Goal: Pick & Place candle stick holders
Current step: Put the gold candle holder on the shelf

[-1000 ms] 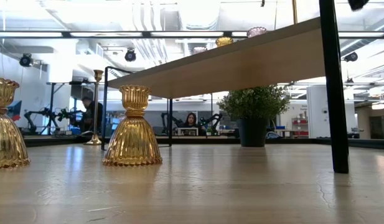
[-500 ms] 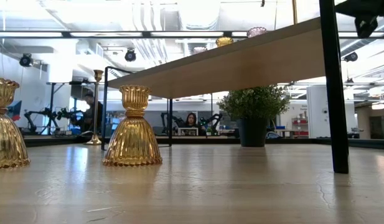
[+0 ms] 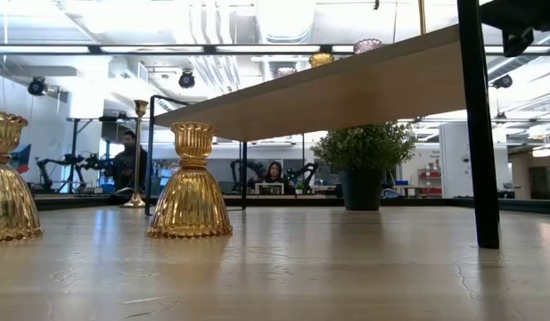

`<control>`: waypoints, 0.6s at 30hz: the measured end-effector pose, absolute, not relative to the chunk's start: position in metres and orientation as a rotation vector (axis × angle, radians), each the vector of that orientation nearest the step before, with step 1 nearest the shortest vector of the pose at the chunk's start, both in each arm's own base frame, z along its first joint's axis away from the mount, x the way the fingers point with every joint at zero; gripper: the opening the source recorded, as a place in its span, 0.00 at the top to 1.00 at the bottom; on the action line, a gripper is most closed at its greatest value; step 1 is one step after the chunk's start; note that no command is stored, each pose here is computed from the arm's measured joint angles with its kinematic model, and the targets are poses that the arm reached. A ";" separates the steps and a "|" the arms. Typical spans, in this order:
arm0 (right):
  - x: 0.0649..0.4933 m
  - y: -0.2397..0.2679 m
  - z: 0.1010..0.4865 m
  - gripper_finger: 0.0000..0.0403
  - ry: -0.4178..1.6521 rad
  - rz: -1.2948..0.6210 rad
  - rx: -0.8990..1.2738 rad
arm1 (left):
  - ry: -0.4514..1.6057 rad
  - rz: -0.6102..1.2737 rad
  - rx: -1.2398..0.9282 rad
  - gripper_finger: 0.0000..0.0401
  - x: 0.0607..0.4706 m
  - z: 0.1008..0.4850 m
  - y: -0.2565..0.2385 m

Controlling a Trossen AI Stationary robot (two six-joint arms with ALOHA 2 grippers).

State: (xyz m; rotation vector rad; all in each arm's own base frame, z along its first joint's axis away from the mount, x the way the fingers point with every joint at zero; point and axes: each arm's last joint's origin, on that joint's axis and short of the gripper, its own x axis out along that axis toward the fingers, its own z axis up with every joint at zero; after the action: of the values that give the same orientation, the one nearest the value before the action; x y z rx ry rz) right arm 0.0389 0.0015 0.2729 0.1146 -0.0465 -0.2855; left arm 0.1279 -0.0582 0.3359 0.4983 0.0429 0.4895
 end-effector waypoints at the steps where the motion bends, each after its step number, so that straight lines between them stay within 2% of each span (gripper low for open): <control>1: 0.041 0.003 0.271 0.98 -0.050 -0.294 0.113 | 0.040 0.483 0.499 0.59 0.128 0.336 -0.058; 6: 0.048 0.009 0.261 0.98 -0.074 -0.328 0.099 | 0.036 0.472 0.501 0.59 0.128 0.336 -0.059; 13: 0.059 0.015 0.238 0.98 -0.061 -0.494 0.046 | 0.037 0.472 0.501 0.59 0.128 0.336 -0.059; 18: 0.063 0.019 0.223 0.98 -0.053 -0.495 0.064 | 0.039 0.472 0.506 0.59 0.128 0.336 -0.059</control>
State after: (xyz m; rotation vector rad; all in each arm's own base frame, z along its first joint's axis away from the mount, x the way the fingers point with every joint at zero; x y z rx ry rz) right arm 0.0635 0.0191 0.2234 0.0644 -0.0533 -0.4952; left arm 0.1283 -0.0587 0.3358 0.5065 0.0387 0.4718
